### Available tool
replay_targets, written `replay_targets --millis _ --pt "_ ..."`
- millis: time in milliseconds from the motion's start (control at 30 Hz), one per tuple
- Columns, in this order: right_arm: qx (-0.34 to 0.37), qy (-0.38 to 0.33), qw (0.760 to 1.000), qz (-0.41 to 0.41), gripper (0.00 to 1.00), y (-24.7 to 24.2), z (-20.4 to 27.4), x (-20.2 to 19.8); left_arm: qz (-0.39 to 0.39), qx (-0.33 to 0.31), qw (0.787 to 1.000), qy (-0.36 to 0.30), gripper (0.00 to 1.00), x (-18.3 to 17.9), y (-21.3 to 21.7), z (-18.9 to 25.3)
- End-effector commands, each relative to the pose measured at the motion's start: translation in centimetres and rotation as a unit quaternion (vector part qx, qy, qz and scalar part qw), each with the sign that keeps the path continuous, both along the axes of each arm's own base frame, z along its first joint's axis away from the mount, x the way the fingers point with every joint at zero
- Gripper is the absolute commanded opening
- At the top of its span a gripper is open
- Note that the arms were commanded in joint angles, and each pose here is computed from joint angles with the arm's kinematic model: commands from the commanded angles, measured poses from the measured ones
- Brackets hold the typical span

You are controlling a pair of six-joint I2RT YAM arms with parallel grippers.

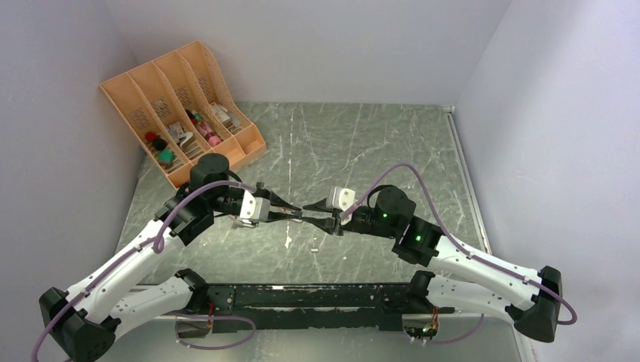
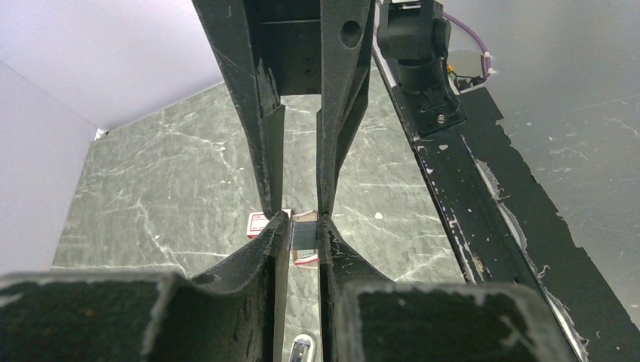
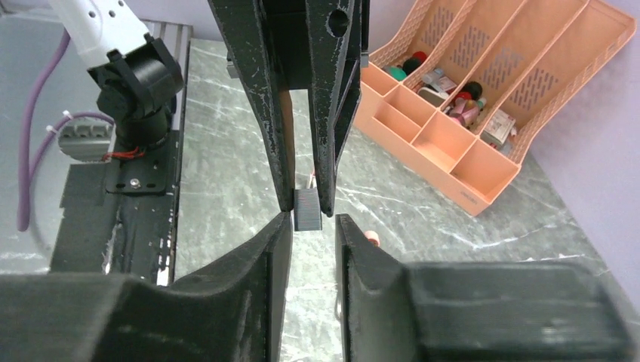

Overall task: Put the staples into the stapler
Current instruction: Pick up the staple from the center of the board.

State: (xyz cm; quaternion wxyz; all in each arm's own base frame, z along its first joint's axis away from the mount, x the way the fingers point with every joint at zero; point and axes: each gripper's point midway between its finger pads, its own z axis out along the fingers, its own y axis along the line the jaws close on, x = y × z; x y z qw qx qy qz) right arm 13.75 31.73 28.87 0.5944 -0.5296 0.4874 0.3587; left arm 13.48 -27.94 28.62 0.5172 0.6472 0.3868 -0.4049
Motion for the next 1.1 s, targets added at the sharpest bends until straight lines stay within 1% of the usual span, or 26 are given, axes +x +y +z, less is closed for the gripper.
replay_targets --millis 0,67,100,167,267,367,467,600,700,800,933,1067 --pt "0.029 -0.023 0.999 -0.013 0.39 -0.3 2.2 0.4 -0.003 -0.014 1.0 -0.014 0.14 0.0 -0.3 1.5" --pt "0.034 -0.027 0.999 -0.019 0.52 -0.6 2.5 0.5 0.003 -0.016 1.0 -0.013 0.12 0.2 -0.3 1.6" --pt "0.036 -0.029 0.999 -0.021 0.57 -0.7 2.6 0.5 0.005 -0.017 1.0 -0.015 0.11 0.3 -0.3 1.7" --pt "0.036 -0.035 0.998 -0.026 0.62 -1.0 2.9 0.6 0.008 -0.02 1.0 -0.016 0.1 0.3 -0.3 1.9" --pt "0.027 -0.048 0.998 -0.044 0.64 -1.7 2.8 1.0 0.018 -0.026 0.999 -0.015 0.1 0.6 -0.3 2.0" --pt "0.026 -0.078 0.994 -0.073 0.65 -2.8 2.7 1.8 0.032 -0.035 0.999 -0.012 0.09 0.9 -0.3 2.3" --pt "0.025 -0.143 0.985 -0.088 0.65 -3.7 2.7 2.2 0.05 -0.057 0.997 -0.004 0.07 1.3 -0.4 3.1" --pt "0.015 -0.262 0.96 -0.096 0.63 -4.4 3.1 2.7 0.069 -0.084 0.994 0.012 0.07 1.5 -0.3 4.3" --pt "-0.009 -0.324 0.942 -0.09 0.62 -4.2 3.2 3.1 0.087 -0.104 0.99 0.025 0.07 2.0 -0.4 5.4" --pt "-0.023 -0.358 0.928 -0.099 0.61 -3.9 3.7 3.8 0.106 -0.121 0.986 0.05 0.07 2.6 -0.4 6.3" --pt "0.008 -0.412 0.904 -0.113 0.58 -3.8 5.9 3.9 0.13 -0.14 0.979 0.075 0.07 3.2 -0.3 7.3" --pt "0.011 -0.443 0.89 -0.11 0.54 -3.2 7.1 3.9 0.123 -0.154 0.976 0.089 0.07 2.7 -0.3 8.0"
